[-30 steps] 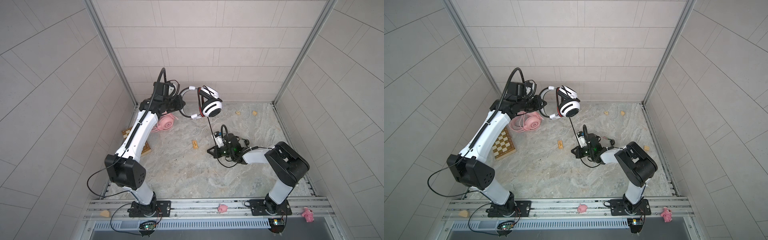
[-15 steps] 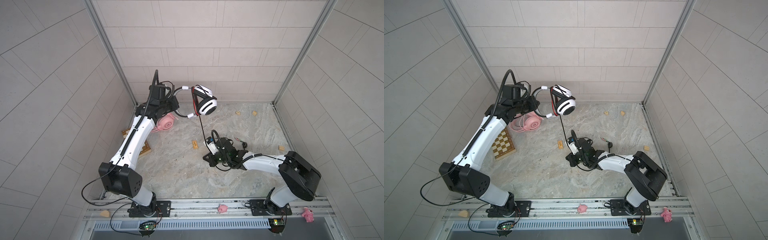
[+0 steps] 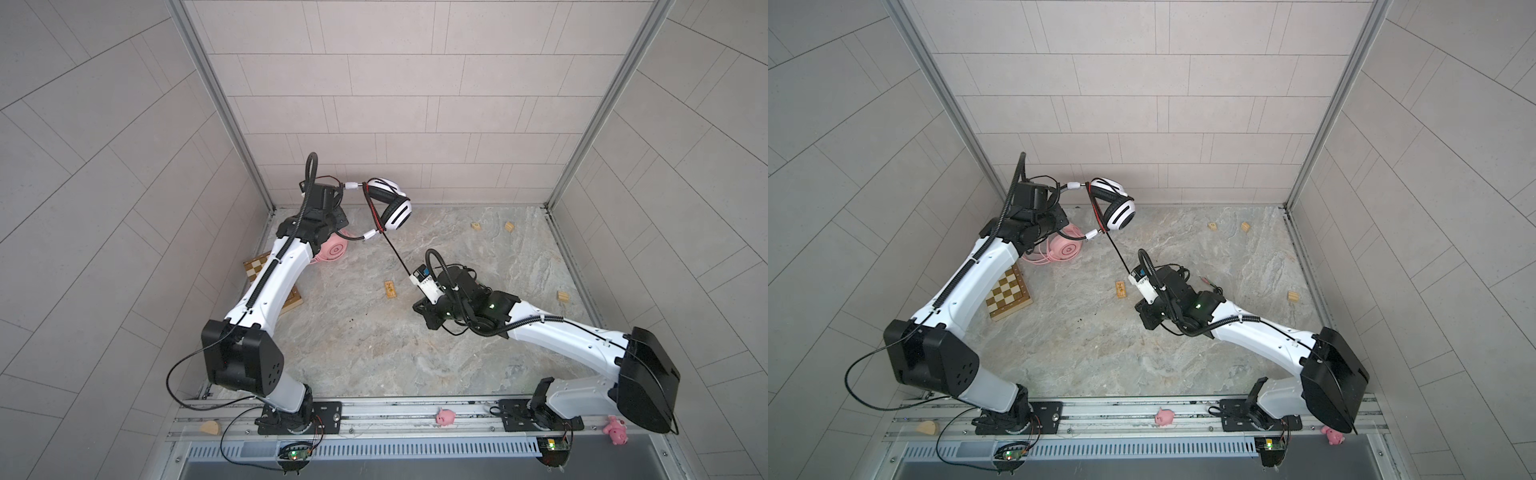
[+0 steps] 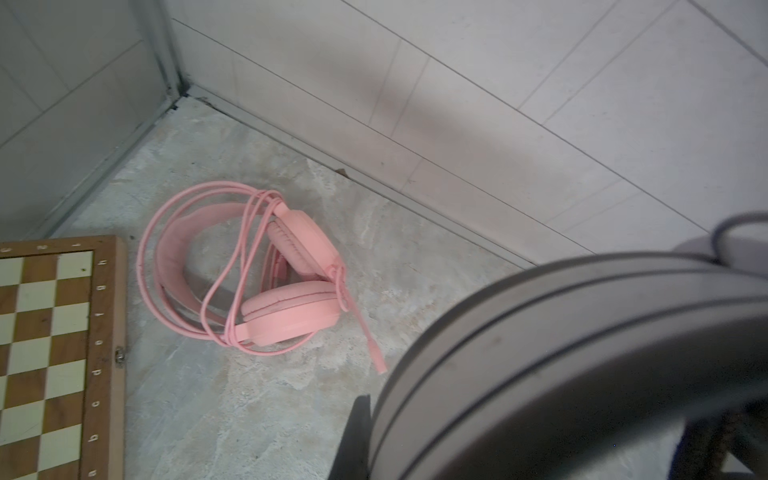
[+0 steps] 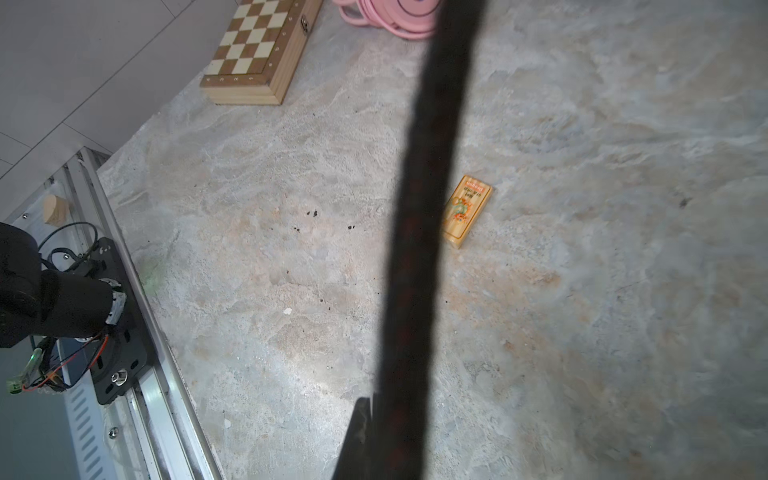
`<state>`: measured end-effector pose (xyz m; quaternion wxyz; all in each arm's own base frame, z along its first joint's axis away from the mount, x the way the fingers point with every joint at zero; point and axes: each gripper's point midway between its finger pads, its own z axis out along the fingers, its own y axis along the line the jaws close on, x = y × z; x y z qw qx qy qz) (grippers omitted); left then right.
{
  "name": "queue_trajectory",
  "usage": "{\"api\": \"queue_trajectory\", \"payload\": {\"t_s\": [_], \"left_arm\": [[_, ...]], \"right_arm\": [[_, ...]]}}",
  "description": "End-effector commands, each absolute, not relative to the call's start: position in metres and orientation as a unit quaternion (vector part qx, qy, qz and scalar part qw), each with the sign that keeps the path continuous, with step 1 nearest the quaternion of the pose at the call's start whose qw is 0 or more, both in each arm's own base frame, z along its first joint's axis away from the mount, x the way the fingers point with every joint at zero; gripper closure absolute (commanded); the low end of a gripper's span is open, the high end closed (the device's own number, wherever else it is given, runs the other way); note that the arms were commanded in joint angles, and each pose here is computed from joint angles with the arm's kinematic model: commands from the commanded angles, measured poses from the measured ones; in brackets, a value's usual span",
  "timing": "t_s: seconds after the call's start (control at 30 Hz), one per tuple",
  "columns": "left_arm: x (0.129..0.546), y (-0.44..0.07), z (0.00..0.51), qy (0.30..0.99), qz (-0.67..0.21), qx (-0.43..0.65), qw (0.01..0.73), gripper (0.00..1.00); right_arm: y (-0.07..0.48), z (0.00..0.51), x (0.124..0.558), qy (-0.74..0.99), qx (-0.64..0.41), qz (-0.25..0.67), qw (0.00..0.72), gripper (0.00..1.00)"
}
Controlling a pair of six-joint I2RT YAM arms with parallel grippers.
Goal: Wrap the headphones
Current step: 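Bring the cable up around the headset with the right gripper toward the left gripper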
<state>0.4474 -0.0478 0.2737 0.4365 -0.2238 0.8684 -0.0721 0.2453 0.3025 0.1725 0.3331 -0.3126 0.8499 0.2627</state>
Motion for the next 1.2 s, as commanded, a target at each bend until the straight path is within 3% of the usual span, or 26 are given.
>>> {"api": "queue_trajectory", "payload": {"t_s": [0.0, 0.53, 1.17], "left_arm": [[0.452, -0.022, 0.309, 0.815, -0.051, -0.274, 0.507, 1.00], [0.437, -0.079, 0.275, 0.884, 0.067, -0.078, 0.456, 1.00], [0.383, -0.188, 0.240, 0.894, -0.028, 0.189, 0.405, 1.00]], "right_arm": [[0.295, 0.201, 0.242, 0.837, -0.326, 0.252, 0.361, 0.96], [0.286, 0.305, 0.265, 0.787, -0.337, 0.225, 0.466, 0.94], [0.237, 0.360, 0.313, 0.777, -0.298, 0.168, 0.529, 0.94]]}}
